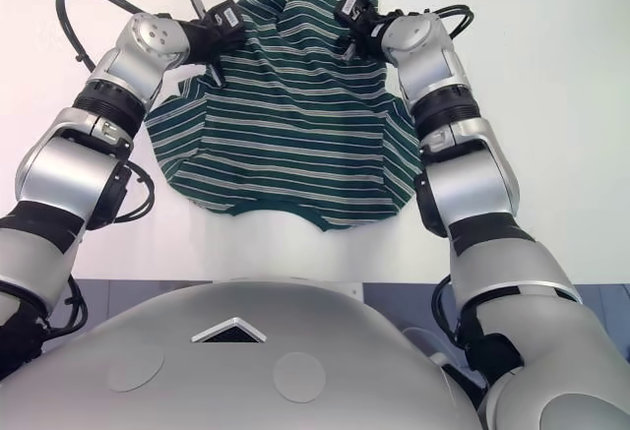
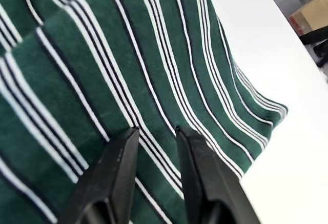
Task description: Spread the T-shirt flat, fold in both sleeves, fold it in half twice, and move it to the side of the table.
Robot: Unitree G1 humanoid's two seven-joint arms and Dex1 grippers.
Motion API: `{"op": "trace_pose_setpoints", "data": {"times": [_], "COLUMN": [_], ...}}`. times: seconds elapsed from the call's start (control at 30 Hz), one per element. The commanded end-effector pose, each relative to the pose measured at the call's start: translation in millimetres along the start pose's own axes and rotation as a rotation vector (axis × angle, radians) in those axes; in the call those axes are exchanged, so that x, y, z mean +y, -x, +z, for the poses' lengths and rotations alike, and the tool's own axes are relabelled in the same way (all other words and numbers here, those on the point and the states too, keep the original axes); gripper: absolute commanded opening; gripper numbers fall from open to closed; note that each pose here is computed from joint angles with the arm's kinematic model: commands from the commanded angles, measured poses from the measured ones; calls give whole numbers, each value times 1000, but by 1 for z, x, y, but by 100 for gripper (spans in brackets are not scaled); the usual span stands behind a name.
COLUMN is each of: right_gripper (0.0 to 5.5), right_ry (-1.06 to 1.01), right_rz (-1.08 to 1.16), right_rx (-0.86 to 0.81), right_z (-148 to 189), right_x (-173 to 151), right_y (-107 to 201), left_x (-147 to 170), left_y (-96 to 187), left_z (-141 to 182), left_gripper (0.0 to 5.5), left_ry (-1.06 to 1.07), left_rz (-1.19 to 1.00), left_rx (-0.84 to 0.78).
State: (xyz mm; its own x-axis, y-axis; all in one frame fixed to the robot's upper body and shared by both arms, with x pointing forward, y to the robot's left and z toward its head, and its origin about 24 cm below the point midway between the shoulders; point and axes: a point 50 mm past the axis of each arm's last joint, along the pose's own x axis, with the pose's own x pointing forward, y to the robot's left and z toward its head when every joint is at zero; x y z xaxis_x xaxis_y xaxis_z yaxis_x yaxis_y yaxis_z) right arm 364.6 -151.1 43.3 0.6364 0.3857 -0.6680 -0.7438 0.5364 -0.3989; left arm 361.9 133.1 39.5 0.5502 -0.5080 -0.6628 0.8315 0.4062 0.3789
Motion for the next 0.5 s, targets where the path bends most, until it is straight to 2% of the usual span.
{"op": "trace_pose_setpoints", "data": {"times": [0.03,0.13,0.27,0.43,0.5], "right_gripper": [135,135,135,135,135], "right_ry": [27,8,52,129,125], "right_rz": [109,103,110,237,194], "right_rx": [157,161,148,200,192], "right_z": [-52,-60,-51,-56,-55], "right_x": [11,8,8,22,18], "right_y": [12,22,27,44,47], "left_x": [-19,-26,-32,-35,-35], "left_y": [13,19,21,34,37], "left_z": [-54,-63,-59,-62,-61], "left_gripper": [1,1,1,1,1], "left_ry": [137,214,244,260,274], "left_rz": [-94,-90,-86,-76,-66], "left_rx": [116,98,84,113,111]}}
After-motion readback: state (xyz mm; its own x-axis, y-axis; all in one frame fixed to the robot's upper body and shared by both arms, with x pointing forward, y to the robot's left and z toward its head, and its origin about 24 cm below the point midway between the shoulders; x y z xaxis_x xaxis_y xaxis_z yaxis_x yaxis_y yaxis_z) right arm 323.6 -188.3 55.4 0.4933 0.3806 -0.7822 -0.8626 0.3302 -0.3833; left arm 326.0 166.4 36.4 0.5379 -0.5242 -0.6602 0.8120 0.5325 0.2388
